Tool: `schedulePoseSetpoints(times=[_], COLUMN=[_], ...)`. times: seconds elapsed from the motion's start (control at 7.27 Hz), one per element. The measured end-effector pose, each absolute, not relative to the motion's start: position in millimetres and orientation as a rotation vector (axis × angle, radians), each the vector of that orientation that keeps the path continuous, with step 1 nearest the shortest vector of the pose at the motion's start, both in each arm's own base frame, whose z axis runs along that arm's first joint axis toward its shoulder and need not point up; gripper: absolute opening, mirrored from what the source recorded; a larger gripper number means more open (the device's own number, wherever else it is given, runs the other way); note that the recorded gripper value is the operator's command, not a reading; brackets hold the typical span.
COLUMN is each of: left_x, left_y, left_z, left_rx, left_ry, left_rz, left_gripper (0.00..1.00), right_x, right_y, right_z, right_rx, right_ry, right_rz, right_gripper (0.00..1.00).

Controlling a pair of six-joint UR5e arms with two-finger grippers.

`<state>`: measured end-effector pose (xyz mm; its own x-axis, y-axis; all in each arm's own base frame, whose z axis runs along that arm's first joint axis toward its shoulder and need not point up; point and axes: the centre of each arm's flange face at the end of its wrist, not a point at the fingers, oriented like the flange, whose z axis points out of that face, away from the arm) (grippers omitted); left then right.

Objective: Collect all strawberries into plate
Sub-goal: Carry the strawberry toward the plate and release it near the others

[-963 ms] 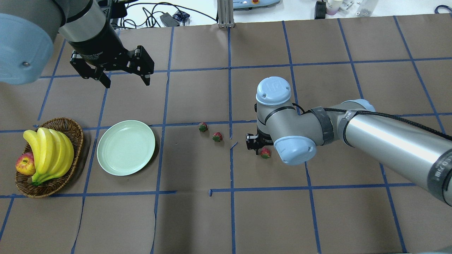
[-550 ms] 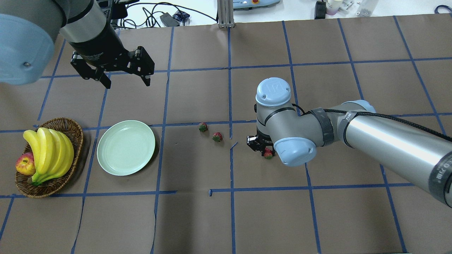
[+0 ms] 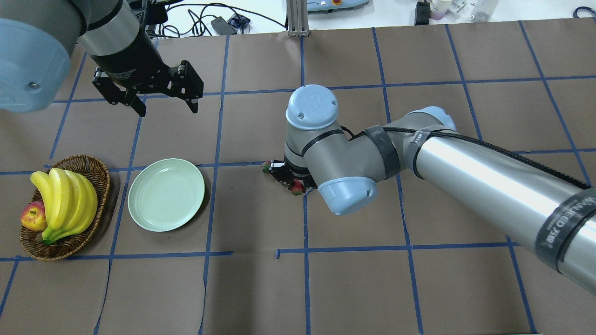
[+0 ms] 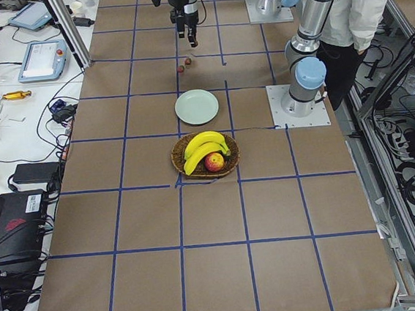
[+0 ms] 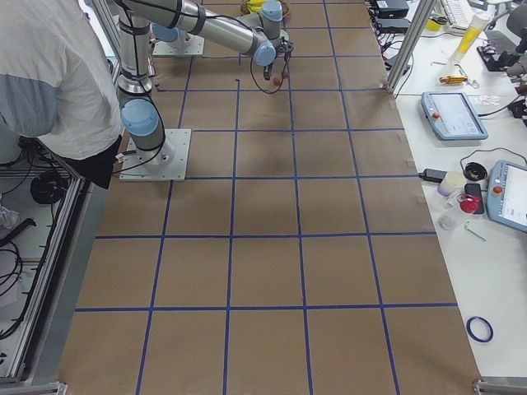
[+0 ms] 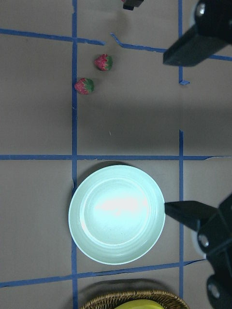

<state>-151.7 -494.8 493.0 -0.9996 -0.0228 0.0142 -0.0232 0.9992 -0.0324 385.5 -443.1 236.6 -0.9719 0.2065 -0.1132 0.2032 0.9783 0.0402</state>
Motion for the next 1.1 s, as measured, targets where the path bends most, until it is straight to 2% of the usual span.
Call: schedulePoseSetpoints(times=[0.14, 0.28, 0.69, 1.1], left_x=[-152, -152, -152, -151], left_y=[-495, -494, -494, -495], left_z=[493, 493, 493, 494], left_rx=[0.036, 0.036, 0.035, 0.036], left_ry=[-3.127, -3.127, -3.128, -3.130], left_rz=[0.052, 0.052, 0.051, 0.059], left_gripper=[1.00, 1.00, 1.00, 1.00], right_x=[412, 428, 426, 294], right_y=[-432, -426, -427, -495], right_z=[220, 206, 200, 251], right_rx=[0.325, 0.325, 0.349, 0.188], right_ry=[3.008, 3.002, 3.009, 3.093], right_rz=[0.059, 0.055, 0.019, -0.077], right_gripper=[0.13, 0.99, 1.00, 1.00])
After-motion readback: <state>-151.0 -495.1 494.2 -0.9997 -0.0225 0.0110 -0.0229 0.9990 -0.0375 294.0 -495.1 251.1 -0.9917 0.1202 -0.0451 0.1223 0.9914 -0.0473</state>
